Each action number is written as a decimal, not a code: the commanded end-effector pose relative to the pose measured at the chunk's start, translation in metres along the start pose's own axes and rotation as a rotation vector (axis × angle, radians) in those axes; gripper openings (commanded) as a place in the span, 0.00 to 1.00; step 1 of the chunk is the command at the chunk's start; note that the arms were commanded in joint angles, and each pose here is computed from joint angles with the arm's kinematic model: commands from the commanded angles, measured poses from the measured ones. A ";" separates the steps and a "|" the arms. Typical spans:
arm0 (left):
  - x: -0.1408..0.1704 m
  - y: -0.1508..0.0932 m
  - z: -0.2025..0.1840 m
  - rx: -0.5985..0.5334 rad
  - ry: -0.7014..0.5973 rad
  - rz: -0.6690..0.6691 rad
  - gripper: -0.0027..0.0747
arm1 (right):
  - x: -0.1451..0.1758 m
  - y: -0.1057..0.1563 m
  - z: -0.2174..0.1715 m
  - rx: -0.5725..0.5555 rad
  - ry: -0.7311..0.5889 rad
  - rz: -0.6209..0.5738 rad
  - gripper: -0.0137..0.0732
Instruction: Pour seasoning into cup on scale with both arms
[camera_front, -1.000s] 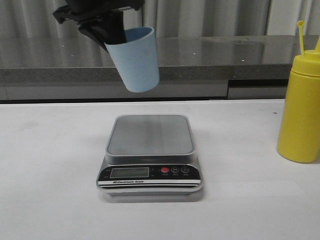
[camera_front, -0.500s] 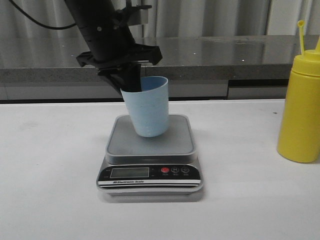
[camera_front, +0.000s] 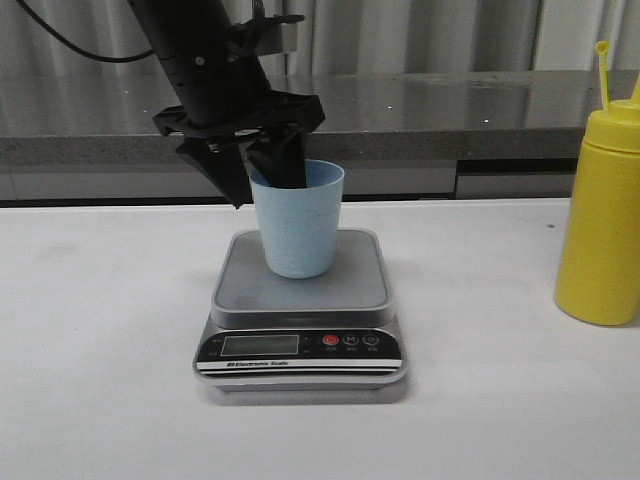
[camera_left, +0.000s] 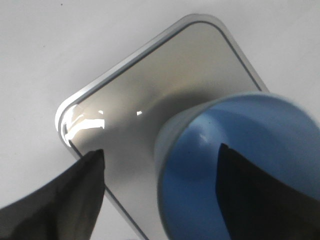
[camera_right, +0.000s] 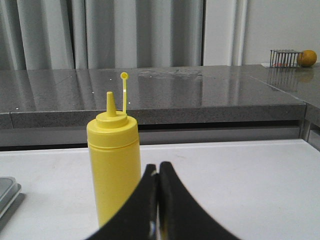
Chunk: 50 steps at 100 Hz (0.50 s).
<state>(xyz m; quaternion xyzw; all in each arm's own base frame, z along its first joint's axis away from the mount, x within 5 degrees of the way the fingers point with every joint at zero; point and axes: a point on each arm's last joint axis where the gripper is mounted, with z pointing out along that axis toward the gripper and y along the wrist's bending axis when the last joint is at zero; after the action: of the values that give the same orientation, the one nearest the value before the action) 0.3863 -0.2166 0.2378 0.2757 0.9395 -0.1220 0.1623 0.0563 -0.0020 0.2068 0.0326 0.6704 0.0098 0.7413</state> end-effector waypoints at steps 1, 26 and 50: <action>-0.013 -0.011 -0.039 0.015 -0.111 0.016 0.64 | -0.015 0.001 -0.003 -0.005 -0.120 -0.020 0.09; -0.014 -0.017 -0.072 0.018 -0.173 0.029 0.61 | -0.015 0.001 -0.003 -0.005 -0.120 -0.020 0.09; -0.009 -0.025 -0.110 0.017 -0.229 0.045 0.25 | -0.015 0.001 -0.003 -0.005 -0.120 -0.020 0.09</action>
<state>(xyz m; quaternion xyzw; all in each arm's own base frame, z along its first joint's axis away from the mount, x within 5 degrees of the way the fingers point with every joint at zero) 0.3692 -0.2085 0.2997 0.2820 0.9260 -0.1344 0.2120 0.0563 -0.0020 0.2068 0.0326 0.6704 0.0098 0.7413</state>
